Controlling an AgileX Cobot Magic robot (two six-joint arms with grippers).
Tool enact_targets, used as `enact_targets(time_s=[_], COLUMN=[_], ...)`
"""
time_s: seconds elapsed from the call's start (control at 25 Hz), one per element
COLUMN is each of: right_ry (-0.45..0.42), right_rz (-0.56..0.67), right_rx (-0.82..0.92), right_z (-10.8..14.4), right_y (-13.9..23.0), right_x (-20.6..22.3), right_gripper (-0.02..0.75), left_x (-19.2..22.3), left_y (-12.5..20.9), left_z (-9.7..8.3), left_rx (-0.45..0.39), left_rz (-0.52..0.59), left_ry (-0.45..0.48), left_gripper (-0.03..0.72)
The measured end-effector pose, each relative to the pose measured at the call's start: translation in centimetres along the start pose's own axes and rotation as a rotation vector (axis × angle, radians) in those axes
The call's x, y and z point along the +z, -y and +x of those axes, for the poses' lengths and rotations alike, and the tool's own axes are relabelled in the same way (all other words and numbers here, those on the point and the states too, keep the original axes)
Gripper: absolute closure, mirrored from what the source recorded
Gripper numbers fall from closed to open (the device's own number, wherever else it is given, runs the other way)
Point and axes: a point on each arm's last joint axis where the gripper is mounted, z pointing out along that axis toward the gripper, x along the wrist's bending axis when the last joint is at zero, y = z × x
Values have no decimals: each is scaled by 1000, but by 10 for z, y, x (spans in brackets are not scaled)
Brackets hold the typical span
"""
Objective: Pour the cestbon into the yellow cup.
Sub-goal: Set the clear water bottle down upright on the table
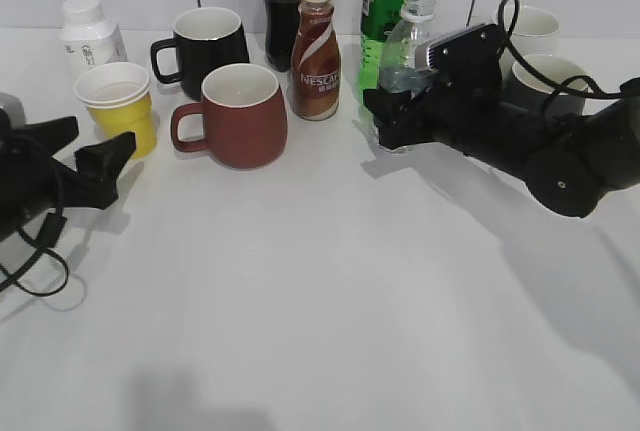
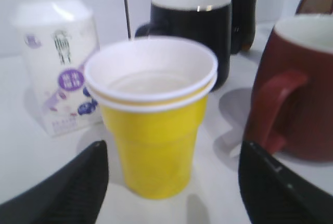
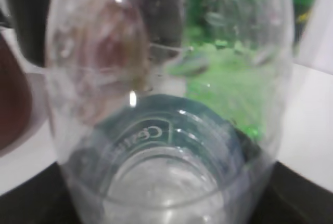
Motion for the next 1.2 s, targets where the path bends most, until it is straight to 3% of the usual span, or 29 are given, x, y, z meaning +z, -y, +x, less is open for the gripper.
enact_targets(time_s=[0.24, 0.4, 0.52, 0.88, 1.2], right_ry=[-34, -34, -26, -12, 7], right_rz=[-16, -13, -11, 25, 98], right_rx=[21, 53, 63, 94, 143], right_z=[3, 4, 3, 6, 12], right_y=[0, 2, 3, 0, 13], right_x=[0, -2, -2, -18, -41], right_gripper=[269, 132, 91, 86, 90], left_x=[-13, -18, -21, -30, -43], left_y=[-19, -33, -40, -57, -71], left_z=[-2, -4, -5, -9, -9], left_rx=[15, 36, 38, -19, -53], left_rz=[-60, -110, -120, -116, -47], left_ry=[0, 23, 27, 62, 53], left_gripper=[99, 99, 99, 99, 105])
